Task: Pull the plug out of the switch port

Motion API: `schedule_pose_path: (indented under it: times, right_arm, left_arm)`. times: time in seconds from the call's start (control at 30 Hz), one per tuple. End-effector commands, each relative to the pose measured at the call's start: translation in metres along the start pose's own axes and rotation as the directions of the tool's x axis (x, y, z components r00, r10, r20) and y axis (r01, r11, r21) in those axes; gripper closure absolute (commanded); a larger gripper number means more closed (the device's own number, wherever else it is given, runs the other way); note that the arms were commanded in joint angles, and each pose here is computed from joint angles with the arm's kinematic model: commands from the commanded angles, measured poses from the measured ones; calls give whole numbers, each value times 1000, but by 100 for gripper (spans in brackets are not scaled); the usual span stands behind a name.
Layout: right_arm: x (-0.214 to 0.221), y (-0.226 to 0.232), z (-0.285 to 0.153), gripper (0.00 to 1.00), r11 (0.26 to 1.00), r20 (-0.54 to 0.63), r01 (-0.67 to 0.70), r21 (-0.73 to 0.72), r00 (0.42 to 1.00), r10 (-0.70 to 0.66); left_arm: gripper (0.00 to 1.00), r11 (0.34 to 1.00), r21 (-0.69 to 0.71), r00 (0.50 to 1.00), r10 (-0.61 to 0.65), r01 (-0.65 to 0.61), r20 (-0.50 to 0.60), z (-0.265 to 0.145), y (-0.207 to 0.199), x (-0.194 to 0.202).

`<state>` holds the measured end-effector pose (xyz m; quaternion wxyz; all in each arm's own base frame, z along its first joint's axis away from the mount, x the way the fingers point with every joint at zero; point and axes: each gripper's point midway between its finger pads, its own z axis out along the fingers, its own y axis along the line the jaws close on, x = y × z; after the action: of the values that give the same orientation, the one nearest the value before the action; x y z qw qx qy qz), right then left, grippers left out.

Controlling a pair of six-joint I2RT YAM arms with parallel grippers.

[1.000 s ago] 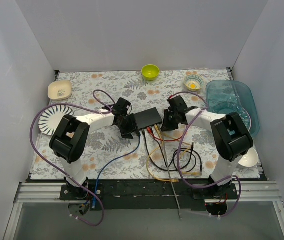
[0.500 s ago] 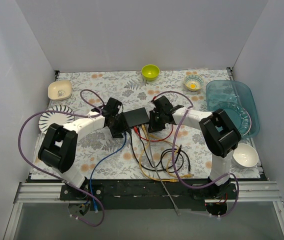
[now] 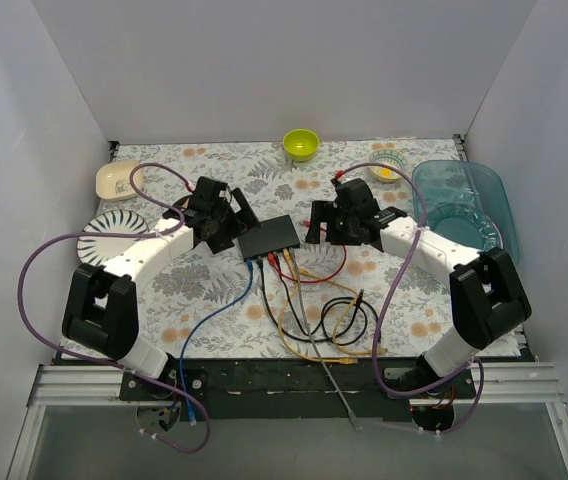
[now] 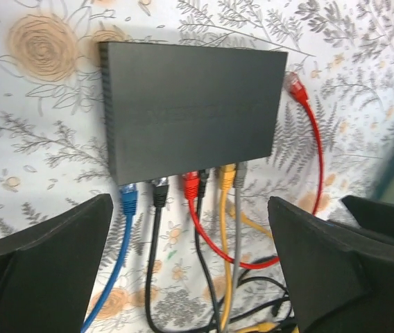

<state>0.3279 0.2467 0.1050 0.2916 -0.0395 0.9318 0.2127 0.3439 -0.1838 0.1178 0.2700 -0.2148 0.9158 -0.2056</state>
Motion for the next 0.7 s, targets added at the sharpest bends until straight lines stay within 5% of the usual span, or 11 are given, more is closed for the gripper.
schedule_pose_path:
  times: [0.0,0.13,0.23,0.37,0.43,0.67]
  right_arm:
    - [11,9,-1,6,995,-4,33,-91,999,-34]
    - [7,31,-10,1,968,51,27,-248,999,-14]
    - [5,35,-6,7,958,53,-18,-287,998,34]
    - [1,41,-3,17,909,26,-117,-399,990,139]
    - [4,39,2,18,884,-20,-168,-437,984,177]
    - [5,47,22,21,851,-64,-190,-490,981,182]
  left_arm:
    - [2,984,157,995,-82,89,-53,0,-35,-14]
    - [2,968,226,991,-93,113,-97,4,-50,-10]
    - [2,939,328,986,-53,104,-160,11,-69,-3]
    - [40,911,397,972,-21,116,-235,29,-82,6]
    - [52,909,398,964,-15,124,-265,42,-83,11]
    - [62,919,369,953,-28,143,-301,60,-70,22]
